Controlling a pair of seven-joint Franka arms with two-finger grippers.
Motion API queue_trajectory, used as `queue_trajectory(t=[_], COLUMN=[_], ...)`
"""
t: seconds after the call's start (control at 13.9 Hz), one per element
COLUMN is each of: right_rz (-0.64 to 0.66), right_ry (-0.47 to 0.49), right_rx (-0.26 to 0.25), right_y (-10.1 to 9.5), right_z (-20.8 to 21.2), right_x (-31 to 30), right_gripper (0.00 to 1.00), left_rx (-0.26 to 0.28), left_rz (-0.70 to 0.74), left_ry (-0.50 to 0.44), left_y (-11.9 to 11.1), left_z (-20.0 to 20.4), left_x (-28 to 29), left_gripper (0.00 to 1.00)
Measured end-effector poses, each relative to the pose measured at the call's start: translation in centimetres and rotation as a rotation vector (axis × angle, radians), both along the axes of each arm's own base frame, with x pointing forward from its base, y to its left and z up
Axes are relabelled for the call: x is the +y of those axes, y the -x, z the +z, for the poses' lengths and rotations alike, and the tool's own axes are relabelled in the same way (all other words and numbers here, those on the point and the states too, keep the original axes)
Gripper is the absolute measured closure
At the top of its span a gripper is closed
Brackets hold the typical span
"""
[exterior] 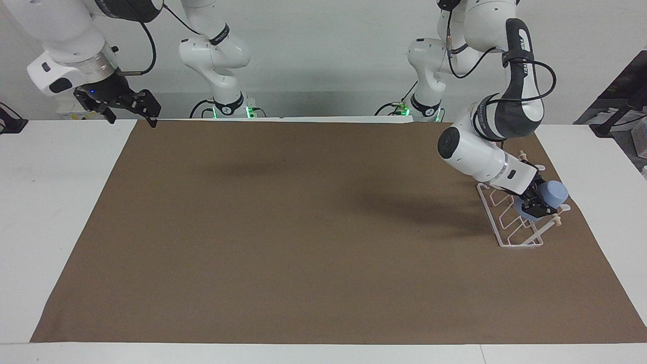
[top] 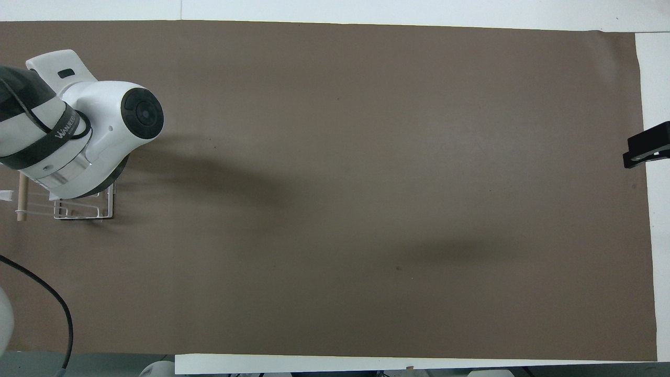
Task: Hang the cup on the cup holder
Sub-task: 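Carry the cup with the left gripper over the acrylic rack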
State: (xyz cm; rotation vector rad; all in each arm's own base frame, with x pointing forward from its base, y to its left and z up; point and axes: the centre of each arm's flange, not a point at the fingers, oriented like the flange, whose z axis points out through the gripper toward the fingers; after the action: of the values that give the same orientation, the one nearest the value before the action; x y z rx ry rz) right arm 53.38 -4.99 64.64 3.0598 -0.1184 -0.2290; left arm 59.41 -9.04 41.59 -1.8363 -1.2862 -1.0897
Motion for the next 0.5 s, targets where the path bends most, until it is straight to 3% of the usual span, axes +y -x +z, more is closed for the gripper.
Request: queue_trajectory(t=[0.22,0.5], right_rz=[-0.001,-0.005], right_ry=[0.0,0.0], right_rx=[0.0,-0.001], right_y=[0.0,0.0], right_z=[0.0,0.0], right_x=[-0.1,-0.3], right_gripper=[0.0,0.0], left_rx=[0.028,0.024], left_rz=[0.008,0.035], left_ry=[-0.009,-0.015], left_y=[0.4,0.3], left_z=[-2.4,-5.5], left_x=[0.1,0.1], left_gripper=[0.22,0.22])
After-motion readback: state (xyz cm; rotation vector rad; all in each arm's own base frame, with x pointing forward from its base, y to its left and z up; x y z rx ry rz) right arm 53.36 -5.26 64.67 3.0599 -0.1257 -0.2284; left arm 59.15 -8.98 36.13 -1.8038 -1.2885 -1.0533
